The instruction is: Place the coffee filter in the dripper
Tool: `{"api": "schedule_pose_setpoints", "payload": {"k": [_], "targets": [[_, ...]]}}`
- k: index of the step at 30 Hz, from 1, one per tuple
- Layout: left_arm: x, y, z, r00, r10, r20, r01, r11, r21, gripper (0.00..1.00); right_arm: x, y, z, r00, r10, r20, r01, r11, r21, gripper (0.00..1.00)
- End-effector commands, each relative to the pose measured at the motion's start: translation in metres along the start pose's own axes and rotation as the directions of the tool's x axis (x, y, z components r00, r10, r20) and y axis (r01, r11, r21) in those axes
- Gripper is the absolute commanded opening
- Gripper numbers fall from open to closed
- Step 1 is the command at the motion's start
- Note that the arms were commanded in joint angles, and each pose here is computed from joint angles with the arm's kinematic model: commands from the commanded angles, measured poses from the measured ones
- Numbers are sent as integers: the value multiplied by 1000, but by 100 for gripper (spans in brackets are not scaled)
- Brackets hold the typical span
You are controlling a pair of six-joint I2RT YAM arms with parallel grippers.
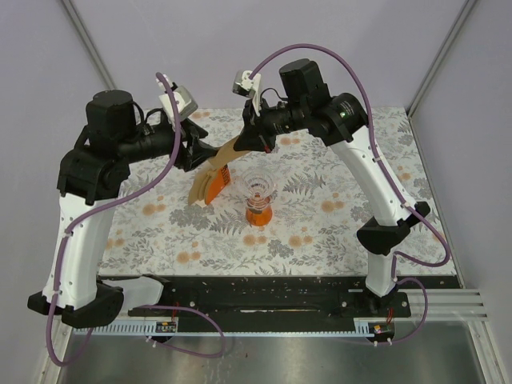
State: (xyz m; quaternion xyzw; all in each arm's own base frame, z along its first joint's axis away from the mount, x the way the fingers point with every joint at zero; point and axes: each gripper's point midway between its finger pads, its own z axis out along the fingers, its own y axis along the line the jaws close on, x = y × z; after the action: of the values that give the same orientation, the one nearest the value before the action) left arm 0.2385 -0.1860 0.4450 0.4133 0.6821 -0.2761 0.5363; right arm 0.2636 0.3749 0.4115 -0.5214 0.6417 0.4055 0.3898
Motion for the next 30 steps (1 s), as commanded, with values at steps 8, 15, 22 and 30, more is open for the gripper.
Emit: {"api": "schedule_pose_setpoints", "payload": {"k": [8,15,22,30], "targets": [[-15,1,-7,997,38,69,-38,999,-4,57,-15,13,-11,999,-8,44,8,1000,-20,0],[-5,11,0,999,7,54,-5,999,-38,56,-22,22,-15,998,-11,68,14,999,-51,0],[-18,6,-4,996,2,89,-1,1000,-13,47,-21,24,-14,998,-7,65,12,998,-64,0],[-12,-15,-4,996,-36,79,28,995,95,0,-19,25,-13,998,-10,62,15,997,-77,0]]}}
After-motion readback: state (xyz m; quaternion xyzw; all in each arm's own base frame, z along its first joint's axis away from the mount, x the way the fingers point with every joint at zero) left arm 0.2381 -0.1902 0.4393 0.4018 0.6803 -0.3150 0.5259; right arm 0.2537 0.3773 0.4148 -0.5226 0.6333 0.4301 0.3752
